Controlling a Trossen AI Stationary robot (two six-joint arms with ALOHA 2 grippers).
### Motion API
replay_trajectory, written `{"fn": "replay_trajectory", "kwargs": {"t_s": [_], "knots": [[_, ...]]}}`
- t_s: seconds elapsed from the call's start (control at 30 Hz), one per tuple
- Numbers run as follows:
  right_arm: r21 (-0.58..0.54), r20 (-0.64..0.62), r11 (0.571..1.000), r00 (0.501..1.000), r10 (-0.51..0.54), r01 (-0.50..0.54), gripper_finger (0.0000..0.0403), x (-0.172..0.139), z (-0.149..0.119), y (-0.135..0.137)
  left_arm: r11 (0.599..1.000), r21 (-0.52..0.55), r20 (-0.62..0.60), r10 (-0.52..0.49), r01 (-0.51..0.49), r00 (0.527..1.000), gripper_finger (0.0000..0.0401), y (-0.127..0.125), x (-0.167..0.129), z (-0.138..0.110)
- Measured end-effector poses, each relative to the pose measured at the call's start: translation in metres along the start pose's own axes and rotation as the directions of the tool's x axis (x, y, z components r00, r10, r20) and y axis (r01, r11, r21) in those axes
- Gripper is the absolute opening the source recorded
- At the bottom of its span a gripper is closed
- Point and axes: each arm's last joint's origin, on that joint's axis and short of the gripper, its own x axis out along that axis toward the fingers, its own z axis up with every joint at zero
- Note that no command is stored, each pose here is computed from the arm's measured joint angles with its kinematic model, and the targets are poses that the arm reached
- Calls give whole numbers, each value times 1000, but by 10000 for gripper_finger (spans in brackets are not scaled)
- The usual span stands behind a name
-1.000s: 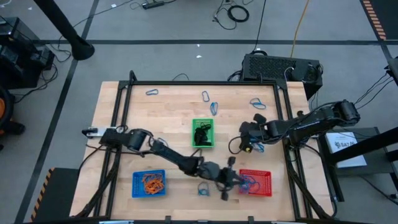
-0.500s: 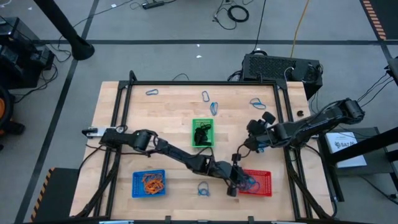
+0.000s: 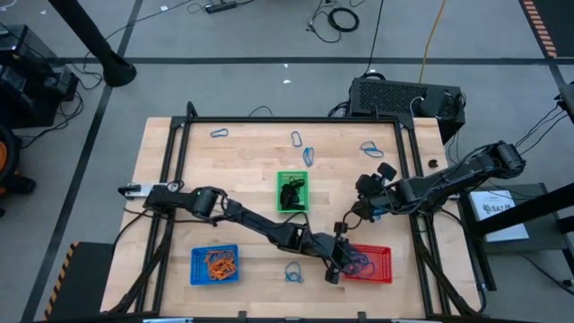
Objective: Sort rubber bands into baskets
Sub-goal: Put the blue rubber band into the red bin
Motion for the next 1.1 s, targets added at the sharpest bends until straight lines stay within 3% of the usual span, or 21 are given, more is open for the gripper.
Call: {"fn": "replay_trajectory", "kwargs": {"t_s": [0.1,0.23,0.37,0.57,0.7,0.87,1.0,1.1], "knots": [[0,0,1000,1000,0,0,128,0,0,0,997,-75,-2,-1,0,1000,143,0,-1,1],[1,0,1000,1000,2,-2,128,0,0,0,998,-64,1,-5,5,1000,148,1,-4,8],[5,4,1000,1000,6,-6,128,0,1,1,999,-20,12,-27,27,1000,148,0,-17,30],[35,31,999,999,31,-32,128,0,4,3,996,17,-137,-88,91,987,148,-3,-55,65],[52,49,996,997,68,-70,128,0,7,7,985,-52,-296,-173,165,939,148,-17,-78,70],[1,59,982,980,188,-188,128,0,12,17,967,-115,-516,-252,226,819,148,-42,-95,53],[-46,98,959,954,283,-280,128,-3,18,25,977,-111,-648,-209,180,733,148,-49,-100,30],[-66,134,948,938,319,-312,128,-6,21,29,992,-83,-684,-126,95,718,148,-49,-101,17]]}}
